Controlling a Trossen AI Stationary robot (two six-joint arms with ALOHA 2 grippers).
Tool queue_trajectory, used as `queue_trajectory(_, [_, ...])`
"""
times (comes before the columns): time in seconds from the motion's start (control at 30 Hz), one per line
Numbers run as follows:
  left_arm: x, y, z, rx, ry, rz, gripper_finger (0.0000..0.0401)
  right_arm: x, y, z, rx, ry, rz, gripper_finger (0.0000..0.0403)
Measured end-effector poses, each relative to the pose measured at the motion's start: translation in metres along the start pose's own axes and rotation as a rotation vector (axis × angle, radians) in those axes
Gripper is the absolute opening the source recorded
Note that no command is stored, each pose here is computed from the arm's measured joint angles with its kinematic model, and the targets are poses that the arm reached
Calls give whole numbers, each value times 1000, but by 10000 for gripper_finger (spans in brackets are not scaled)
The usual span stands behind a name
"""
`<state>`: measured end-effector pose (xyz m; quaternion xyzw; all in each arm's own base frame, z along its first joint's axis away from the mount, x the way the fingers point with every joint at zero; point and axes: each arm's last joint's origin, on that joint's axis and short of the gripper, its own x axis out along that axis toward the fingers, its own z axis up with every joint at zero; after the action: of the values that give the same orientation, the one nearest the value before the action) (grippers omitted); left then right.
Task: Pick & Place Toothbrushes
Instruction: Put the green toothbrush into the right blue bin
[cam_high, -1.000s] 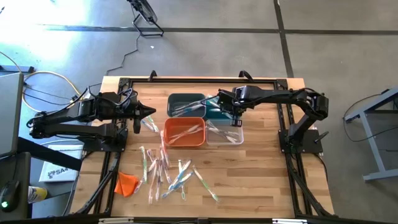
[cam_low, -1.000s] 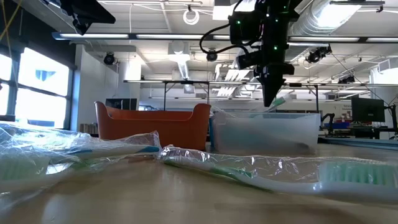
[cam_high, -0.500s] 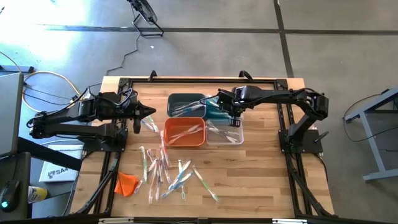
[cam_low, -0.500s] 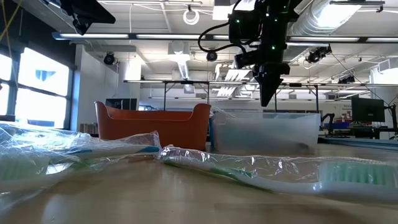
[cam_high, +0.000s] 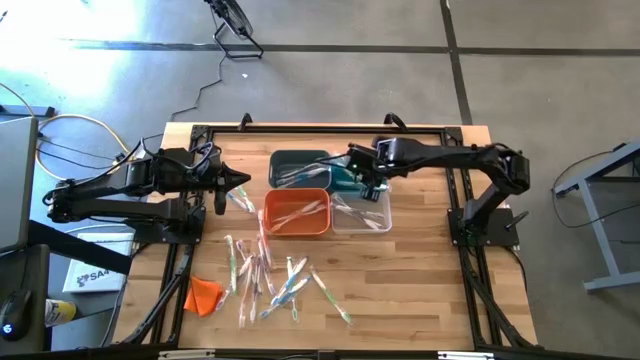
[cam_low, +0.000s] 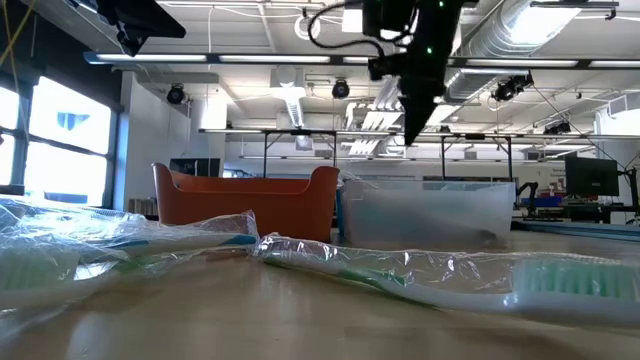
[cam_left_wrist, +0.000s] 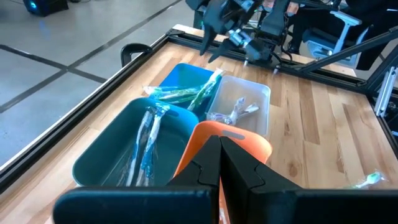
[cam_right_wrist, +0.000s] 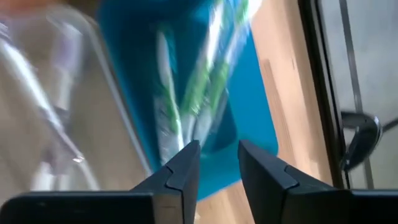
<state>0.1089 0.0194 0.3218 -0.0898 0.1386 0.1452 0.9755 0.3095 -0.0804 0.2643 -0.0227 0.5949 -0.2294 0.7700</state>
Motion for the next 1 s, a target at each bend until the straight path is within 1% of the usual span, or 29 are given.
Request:
queue_trajectory(0.2, [0,0,0,1,4,-1,0,-31,19,15,-30,-118,31,84])
queue_trajectory(0.33, [0,0,-2,2,16,1,0,-49,34,23,28,-214,68,79])
queue_trajectory(0.43, [0,0,-2,-6,20,2,0,-56,46,30,74,-303,103,78])
queue_trajectory(0.6, [3,0,0,-34,5,1,0,-70,60,46,141,-513,170,78])
queue_trajectory(0.67, [4,-1,3,-39,-15,1,0,-77,64,53,189,-608,205,78])
queue_trajectory(0.77, [6,-1,7,-45,-60,14,0,-89,66,65,316,-763,277,78])
queue_trajectory(0.87, [10,-2,13,-49,-106,42,0,-100,67,74,440,-883,356,78])
queue_trajectory(0.93, [14,-2,15,-48,-124,71,0,-104,69,78,480,-937,390,78])
queue_trajectory(1.0, [18,-2,16,-48,-131,93,0,-106,71,78,473,-944,405,78])
